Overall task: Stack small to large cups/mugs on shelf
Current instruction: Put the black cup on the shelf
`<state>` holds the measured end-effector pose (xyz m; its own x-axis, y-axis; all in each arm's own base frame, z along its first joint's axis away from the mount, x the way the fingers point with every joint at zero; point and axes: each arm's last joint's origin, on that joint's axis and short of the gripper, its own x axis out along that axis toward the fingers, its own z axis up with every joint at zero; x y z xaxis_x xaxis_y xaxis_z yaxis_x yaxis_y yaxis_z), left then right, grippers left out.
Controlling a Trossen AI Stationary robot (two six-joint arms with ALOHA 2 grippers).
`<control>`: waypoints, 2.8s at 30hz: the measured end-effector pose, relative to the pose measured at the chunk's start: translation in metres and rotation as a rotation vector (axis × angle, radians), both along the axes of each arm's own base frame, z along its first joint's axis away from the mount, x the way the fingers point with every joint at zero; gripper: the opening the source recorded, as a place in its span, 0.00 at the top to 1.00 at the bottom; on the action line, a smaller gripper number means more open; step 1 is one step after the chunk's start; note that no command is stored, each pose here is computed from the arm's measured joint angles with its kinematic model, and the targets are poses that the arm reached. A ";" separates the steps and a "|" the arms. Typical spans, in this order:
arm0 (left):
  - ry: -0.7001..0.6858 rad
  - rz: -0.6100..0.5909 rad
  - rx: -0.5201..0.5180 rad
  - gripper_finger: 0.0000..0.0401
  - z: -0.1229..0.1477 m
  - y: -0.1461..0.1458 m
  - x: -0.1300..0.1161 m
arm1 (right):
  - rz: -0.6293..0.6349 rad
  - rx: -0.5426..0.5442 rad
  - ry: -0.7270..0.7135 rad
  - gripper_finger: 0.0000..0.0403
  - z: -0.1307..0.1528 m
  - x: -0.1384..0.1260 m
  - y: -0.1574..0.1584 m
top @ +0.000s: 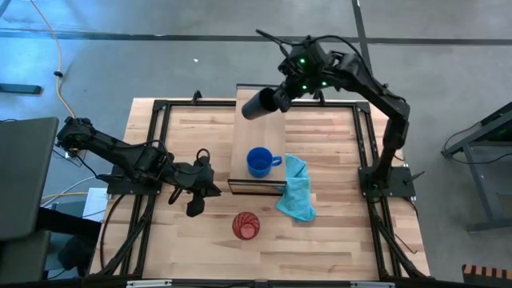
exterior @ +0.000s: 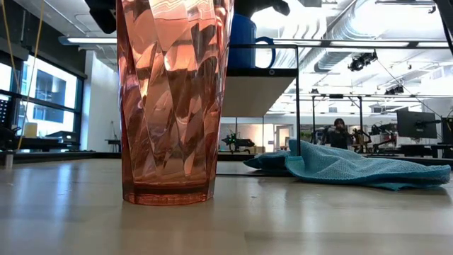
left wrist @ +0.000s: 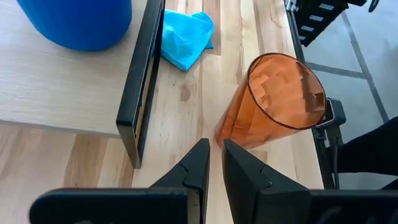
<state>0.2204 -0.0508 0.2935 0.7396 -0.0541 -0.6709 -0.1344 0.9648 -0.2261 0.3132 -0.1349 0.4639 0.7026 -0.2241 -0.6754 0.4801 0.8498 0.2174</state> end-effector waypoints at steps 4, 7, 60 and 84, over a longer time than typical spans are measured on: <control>0.002 0.002 -0.002 0.92 0.000 0.000 0.000 | 0.003 0.017 0.028 1.00 -0.004 0.001 -0.002; 0.007 0.002 -0.001 0.92 -0.001 0.000 0.000 | 0.004 0.028 0.057 1.00 -0.004 -0.003 0.000; 0.043 0.059 -0.003 0.92 -0.003 0.002 -0.003 | 0.107 0.112 0.290 1.00 -0.051 0.035 0.007; 0.042 0.068 0.002 0.92 -0.003 0.002 -0.003 | 0.124 0.147 0.339 1.00 -0.068 0.051 0.014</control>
